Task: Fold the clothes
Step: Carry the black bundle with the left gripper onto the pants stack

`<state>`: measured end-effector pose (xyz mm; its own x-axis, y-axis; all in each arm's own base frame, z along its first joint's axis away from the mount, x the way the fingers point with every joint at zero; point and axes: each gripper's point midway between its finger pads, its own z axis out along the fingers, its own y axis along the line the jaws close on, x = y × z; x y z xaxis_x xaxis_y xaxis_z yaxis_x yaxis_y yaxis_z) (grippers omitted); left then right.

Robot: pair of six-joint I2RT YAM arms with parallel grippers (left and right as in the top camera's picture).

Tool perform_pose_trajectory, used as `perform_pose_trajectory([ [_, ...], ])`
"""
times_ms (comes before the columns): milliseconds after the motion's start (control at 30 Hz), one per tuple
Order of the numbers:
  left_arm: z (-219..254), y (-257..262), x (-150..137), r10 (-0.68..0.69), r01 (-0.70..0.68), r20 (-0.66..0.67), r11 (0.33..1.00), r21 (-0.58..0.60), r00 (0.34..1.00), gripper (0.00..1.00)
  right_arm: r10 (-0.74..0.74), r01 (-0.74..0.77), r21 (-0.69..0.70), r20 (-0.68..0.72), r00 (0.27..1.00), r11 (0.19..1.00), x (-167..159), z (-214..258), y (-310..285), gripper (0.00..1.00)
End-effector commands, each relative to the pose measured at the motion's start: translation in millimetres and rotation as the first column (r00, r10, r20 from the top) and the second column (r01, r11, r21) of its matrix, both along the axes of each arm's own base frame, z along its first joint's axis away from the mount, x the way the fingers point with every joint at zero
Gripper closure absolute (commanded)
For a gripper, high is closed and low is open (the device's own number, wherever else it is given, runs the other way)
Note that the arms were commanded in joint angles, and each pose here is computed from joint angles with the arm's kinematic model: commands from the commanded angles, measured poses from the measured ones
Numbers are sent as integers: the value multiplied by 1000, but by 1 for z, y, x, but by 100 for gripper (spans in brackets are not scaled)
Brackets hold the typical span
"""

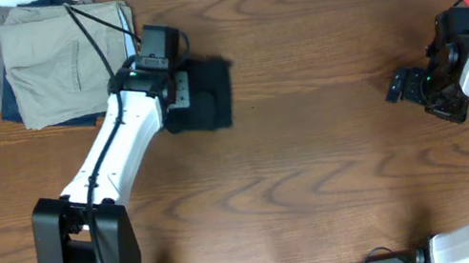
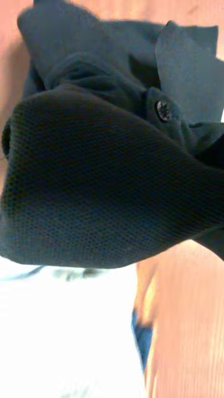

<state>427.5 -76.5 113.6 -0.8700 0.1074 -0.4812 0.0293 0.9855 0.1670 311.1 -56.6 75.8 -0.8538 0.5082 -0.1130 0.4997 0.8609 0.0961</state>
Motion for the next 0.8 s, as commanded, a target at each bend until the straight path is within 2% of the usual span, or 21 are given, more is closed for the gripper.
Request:
perform_pose_trajectory([
  [0, 29, 25, 26, 60, -71, 115, 994, 89, 992, 94, 7, -7, -7, 27, 1000, 1000, 4, 8, -2, 1],
  [367, 77, 49, 67, 136, -149, 307, 989, 21, 942, 94, 7, -7, -7, 27, 1000, 1000, 4, 8, -2, 1],
  [600, 96, 60, 79, 176, -184, 374, 983, -13, 911, 94, 6, -6, -7, 27, 1000, 1000, 4, 8, -2, 1],
  [767, 98, 82, 82, 278, -270, 391, 960, -76, 878, 94, 7, -7, -7, 27, 1000, 1000, 4, 8, -2, 1],
])
